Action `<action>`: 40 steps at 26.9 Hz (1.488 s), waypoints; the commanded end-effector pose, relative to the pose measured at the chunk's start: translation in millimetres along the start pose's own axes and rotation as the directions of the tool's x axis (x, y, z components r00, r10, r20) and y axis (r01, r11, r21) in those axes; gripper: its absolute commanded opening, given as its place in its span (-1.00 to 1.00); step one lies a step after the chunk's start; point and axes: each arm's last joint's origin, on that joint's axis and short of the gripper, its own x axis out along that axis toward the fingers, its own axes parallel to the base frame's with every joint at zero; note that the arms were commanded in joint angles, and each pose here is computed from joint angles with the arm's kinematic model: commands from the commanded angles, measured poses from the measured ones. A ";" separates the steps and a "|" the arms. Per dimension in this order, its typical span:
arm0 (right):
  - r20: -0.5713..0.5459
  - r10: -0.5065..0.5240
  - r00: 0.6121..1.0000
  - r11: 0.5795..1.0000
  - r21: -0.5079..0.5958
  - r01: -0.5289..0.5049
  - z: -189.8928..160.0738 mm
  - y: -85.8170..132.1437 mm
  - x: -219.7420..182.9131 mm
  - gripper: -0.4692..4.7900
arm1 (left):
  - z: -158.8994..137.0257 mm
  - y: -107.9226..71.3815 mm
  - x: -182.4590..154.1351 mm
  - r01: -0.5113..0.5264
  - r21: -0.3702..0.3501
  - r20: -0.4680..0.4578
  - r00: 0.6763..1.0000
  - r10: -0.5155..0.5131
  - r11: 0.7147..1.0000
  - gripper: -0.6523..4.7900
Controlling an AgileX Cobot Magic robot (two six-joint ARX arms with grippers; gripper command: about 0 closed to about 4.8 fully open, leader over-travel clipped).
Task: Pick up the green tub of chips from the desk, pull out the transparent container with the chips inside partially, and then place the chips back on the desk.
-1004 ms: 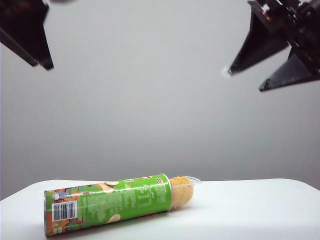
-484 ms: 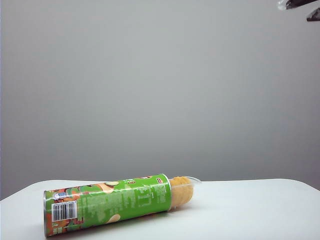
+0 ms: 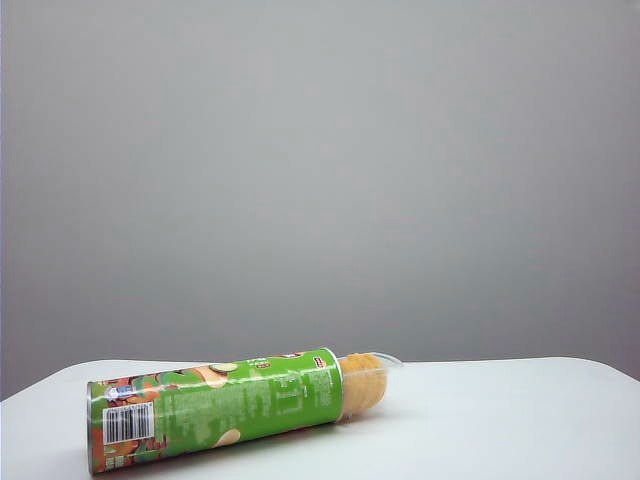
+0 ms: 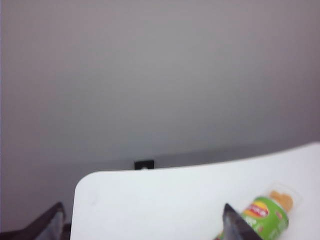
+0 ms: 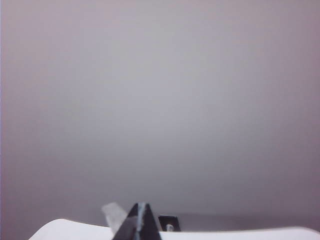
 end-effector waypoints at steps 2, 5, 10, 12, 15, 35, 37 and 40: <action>-0.017 -0.033 0.999 0.997 -0.067 0.032 -17.5 -1.4 -3.4 -0.82 | -10.1 0.1 -0.8 -0.009 -0.059 0.036 0.999 0.011 0.998 0.46; 0.004 -0.019 1.000 0.997 -0.073 0.019 -27.3 -3.3 -6.5 -0.82 | -16.7 -0.5 -2.0 -0.005 -0.030 0.057 0.998 0.006 1.000 0.46; 0.067 -0.014 0.998 0.997 -0.073 0.018 -35.6 -6.7 -17.0 -0.82 | -19.4 -4.0 -11.3 0.002 0.004 0.148 0.989 -0.003 1.000 0.44; 0.062 -0.020 0.998 0.997 -0.075 0.025 -37.1 -8.0 -19.7 -0.82 | -22.0 -4.6 -9.7 0.044 0.009 0.139 0.989 -0.045 0.999 0.34; 0.046 -0.031 0.998 0.996 -0.086 0.035 -39.1 -9.3 -24.0 -0.82 | -29.8 -4.2 -6.5 0.069 0.006 0.124 0.990 -0.069 0.998 0.34; -0.299 -0.303 0.905 0.949 -0.187 0.255 -74.7 -29.9 -39.0 -0.82 | -85.7 3.4 7.1 -0.014 0.036 -0.067 0.998 0.016 0.999 -0.78; -0.287 -0.331 0.899 0.940 -0.188 0.286 -74.2 -30.7 -39.2 -0.82 | -86.2 3.6 7.1 -0.020 0.039 -0.072 0.997 0.023 0.999 -0.78; -0.270 -0.368 0.890 0.926 -0.198 0.322 -73.5 -31.8 -39.4 -0.82 | -88.1 5.9 6.8 -0.099 0.051 -0.092 0.990 0.103 0.994 -0.78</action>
